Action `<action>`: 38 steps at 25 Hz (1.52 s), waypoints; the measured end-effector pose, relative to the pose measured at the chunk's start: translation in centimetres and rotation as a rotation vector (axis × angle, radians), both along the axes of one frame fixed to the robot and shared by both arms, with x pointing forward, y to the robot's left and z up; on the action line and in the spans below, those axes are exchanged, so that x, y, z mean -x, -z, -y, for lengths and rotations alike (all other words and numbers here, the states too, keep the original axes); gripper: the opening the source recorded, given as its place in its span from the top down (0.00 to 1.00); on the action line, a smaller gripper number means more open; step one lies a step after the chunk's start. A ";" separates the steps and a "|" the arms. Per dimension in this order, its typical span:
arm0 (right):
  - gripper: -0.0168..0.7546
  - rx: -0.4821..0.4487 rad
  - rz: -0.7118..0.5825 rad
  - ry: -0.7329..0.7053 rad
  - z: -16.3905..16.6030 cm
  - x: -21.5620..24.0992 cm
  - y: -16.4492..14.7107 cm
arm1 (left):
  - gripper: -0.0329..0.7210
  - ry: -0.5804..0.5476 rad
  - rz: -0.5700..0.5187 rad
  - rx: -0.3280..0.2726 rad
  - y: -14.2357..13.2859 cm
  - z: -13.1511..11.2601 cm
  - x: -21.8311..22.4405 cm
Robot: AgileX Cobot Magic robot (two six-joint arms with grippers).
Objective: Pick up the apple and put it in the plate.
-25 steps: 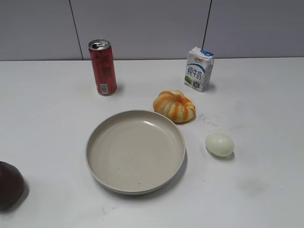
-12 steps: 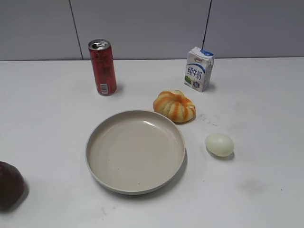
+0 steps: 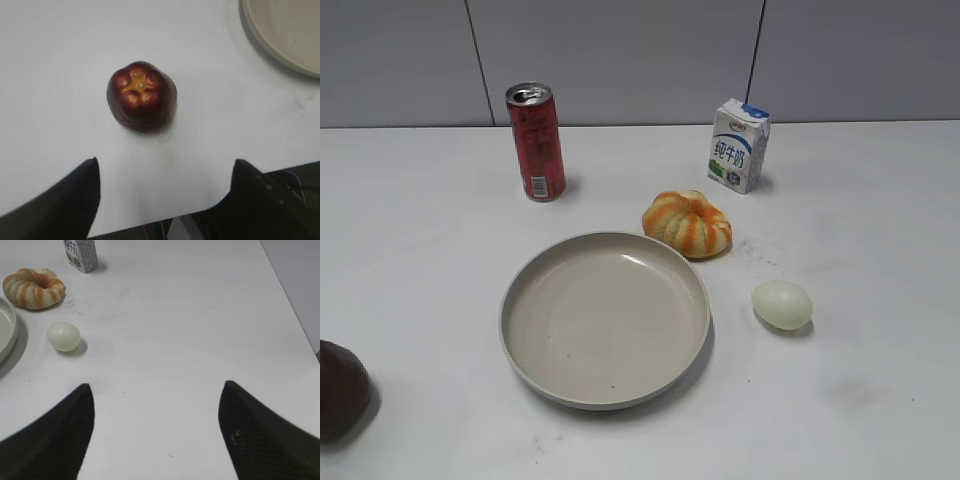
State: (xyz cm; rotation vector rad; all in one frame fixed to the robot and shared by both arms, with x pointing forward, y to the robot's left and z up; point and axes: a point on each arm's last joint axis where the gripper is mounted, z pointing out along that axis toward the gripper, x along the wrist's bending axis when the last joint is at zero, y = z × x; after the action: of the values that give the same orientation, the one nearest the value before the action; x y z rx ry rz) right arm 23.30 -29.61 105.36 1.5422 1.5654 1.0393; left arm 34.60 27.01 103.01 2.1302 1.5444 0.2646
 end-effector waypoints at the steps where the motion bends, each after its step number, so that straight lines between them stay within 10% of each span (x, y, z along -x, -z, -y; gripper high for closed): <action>1: 0.22 0.000 0.000 0.000 0.0 0.0 0.0 | 0.13 0.005 -0.020 -0.007 0.4 0.0 -0.6; 27: 0.22 0.000 0.000 0.000 0.0 0.0 0.0 | 0.16 0.004 -0.407 -0.089 8.4 0.6 -11.1; 38: 0.22 0.000 0.000 0.000 0.0 0.0 0.0 | 0.24 0.007 -0.364 -0.085 7.2 0.8 -12.6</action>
State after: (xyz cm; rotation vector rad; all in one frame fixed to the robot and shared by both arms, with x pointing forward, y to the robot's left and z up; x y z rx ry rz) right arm 23.30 -29.61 105.36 1.5422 1.5654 1.0393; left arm 47.17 26.24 95.79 2.3479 1.7484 -0.0677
